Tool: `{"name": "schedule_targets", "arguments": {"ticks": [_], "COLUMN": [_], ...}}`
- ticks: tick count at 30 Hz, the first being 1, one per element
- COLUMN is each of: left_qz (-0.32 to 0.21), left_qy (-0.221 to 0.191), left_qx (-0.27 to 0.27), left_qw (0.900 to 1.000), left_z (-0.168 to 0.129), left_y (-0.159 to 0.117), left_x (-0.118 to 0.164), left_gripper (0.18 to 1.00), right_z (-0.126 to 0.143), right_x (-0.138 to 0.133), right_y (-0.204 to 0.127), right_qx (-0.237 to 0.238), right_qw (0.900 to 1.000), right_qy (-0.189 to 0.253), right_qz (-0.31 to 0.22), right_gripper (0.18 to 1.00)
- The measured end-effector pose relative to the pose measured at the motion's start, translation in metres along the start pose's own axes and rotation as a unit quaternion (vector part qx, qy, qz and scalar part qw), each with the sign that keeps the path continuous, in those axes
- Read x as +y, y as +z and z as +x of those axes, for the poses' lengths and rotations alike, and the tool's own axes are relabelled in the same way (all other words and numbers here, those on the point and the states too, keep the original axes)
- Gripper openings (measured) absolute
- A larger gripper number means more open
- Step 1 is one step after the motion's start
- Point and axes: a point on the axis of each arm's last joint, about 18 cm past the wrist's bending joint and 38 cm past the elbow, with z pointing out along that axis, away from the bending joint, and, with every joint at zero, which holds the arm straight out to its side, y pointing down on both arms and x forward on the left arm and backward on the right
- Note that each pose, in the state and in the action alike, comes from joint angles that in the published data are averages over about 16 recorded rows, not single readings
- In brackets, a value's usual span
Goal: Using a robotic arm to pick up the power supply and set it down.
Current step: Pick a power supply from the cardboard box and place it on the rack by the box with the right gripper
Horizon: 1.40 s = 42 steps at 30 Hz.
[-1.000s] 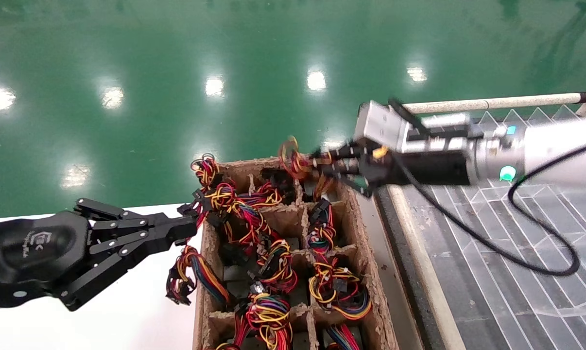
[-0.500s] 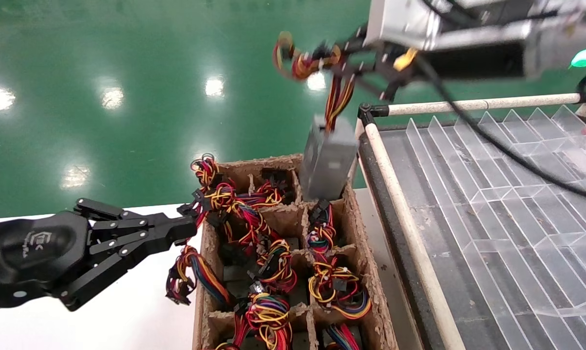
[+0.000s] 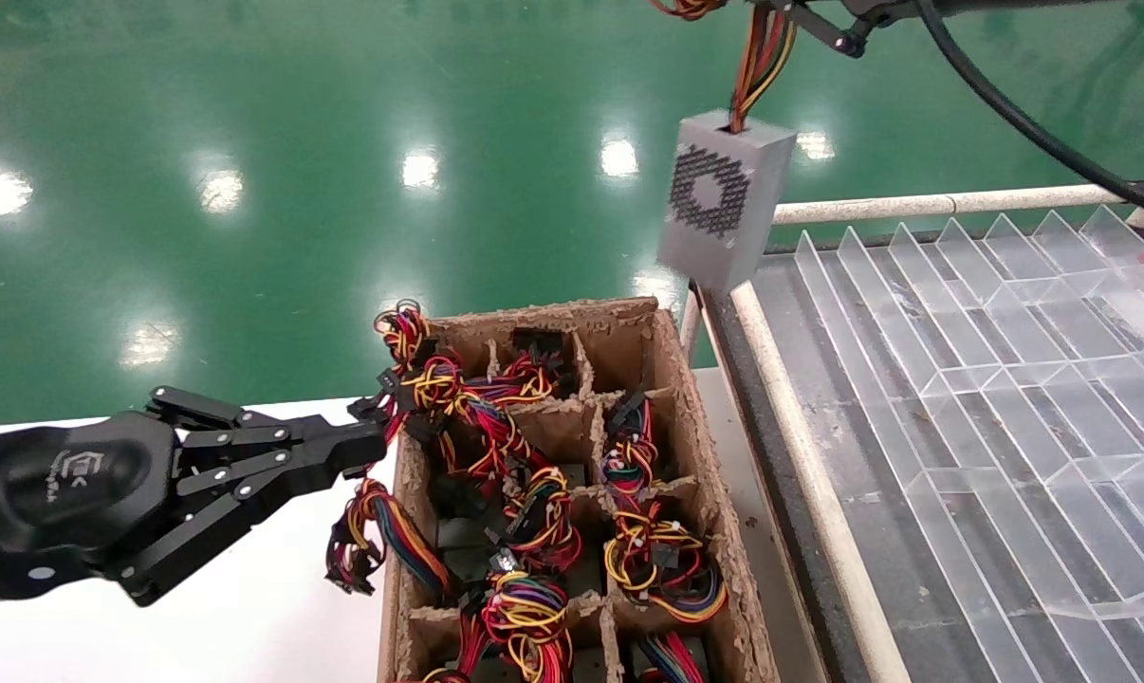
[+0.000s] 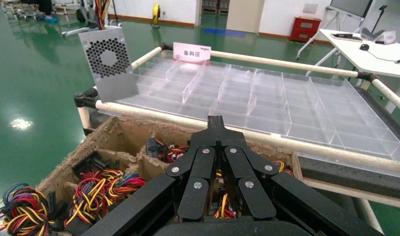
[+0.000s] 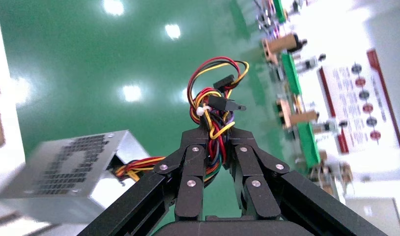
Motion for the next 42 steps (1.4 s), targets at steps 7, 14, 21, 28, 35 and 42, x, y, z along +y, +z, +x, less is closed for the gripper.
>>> {"name": "schedule_targets", "arguments": {"ticks": [7,14,21,28,35,42], "left_qz": [0.000,0.000,0.000,0.000,0.000,0.000], "left_qy": [0.000,0.000,0.000,0.000,0.000,0.000], "left_qx": [0.000,0.000,0.000,0.000,0.000,0.000], "left_qw": [1.0000,1.0000,1.0000,1.0000,1.0000,1.0000], "left_z": [0.000,0.000,0.000,0.000,0.000,0.000], "left_y": [0.000,0.000,0.000,0.000,0.000,0.000], "left_x": [0.000,0.000,0.000,0.000,0.000,0.000], "left_gripper": [0.191,0.191,0.191,0.191,0.191,0.191], "right_z": [0.008,0.004,-0.009,-0.020,-0.032,-0.051], "right_x": [0.032,0.061,0.077,0.085,0.091,0.097], "right_y": [0.012,0.027,0.043,0.058,0.073,0.085], "right_qx": [0.023,0.035,0.035,0.039,0.050,0.048], "right_qw": [0.998,0.995,0.992,0.991,0.988,0.986], "right_qy": [0.016,0.038,0.057,0.072,0.091,0.112], "right_qz": [-0.048,-0.087,-0.104,-0.110,-0.115,-0.117], "right_gripper": [0.233,0.233,0.233,0.233,0.233,0.232]}}
